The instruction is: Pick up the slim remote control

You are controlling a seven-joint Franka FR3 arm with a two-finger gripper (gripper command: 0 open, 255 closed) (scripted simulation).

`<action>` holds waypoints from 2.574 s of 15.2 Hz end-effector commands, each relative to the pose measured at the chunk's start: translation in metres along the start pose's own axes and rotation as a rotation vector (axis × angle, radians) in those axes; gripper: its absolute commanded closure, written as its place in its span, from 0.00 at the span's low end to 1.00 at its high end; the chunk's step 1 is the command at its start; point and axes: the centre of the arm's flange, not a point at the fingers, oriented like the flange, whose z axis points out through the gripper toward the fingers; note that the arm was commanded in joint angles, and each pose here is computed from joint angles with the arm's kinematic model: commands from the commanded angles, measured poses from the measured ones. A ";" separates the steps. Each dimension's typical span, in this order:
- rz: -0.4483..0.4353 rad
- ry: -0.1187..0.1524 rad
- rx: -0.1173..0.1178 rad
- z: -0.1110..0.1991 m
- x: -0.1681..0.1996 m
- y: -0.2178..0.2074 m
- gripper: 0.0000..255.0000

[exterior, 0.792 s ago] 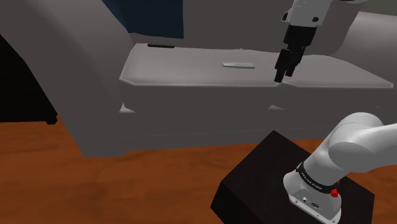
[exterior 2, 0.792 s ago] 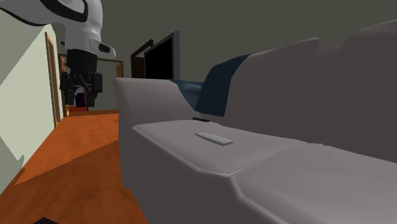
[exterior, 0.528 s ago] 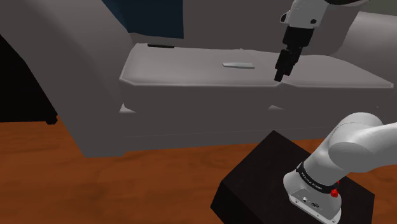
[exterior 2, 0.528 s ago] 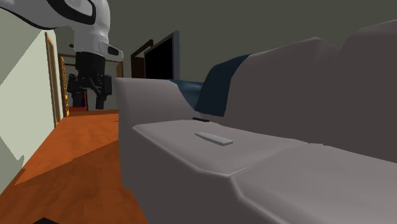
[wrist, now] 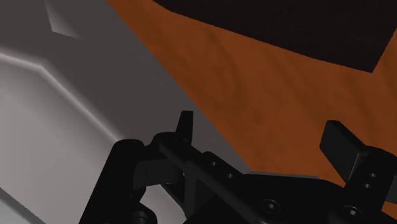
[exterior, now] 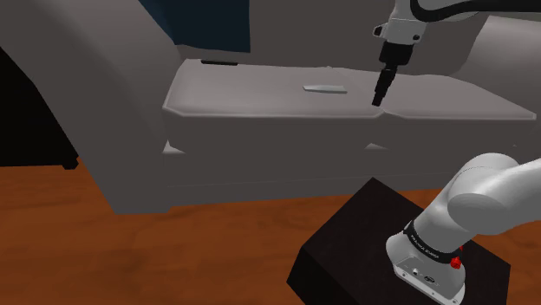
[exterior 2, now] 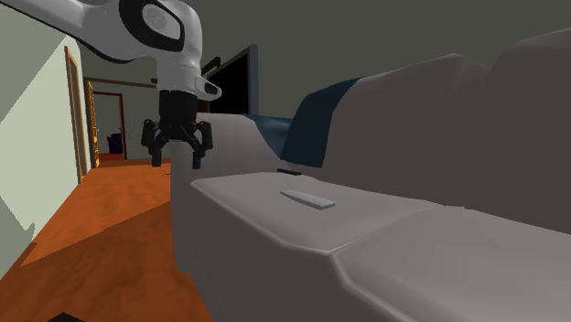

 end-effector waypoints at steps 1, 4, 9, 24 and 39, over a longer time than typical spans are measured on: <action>-0.054 0.005 -0.007 0.005 0.012 0.023 0.00; -0.128 0.012 -0.016 0.013 0.028 0.056 0.00; -0.251 0.024 -0.030 0.024 0.060 0.109 0.00; -0.620 0.059 -0.073 0.052 0.193 0.240 0.00; -0.738 0.071 -0.087 0.099 0.249 0.273 1.00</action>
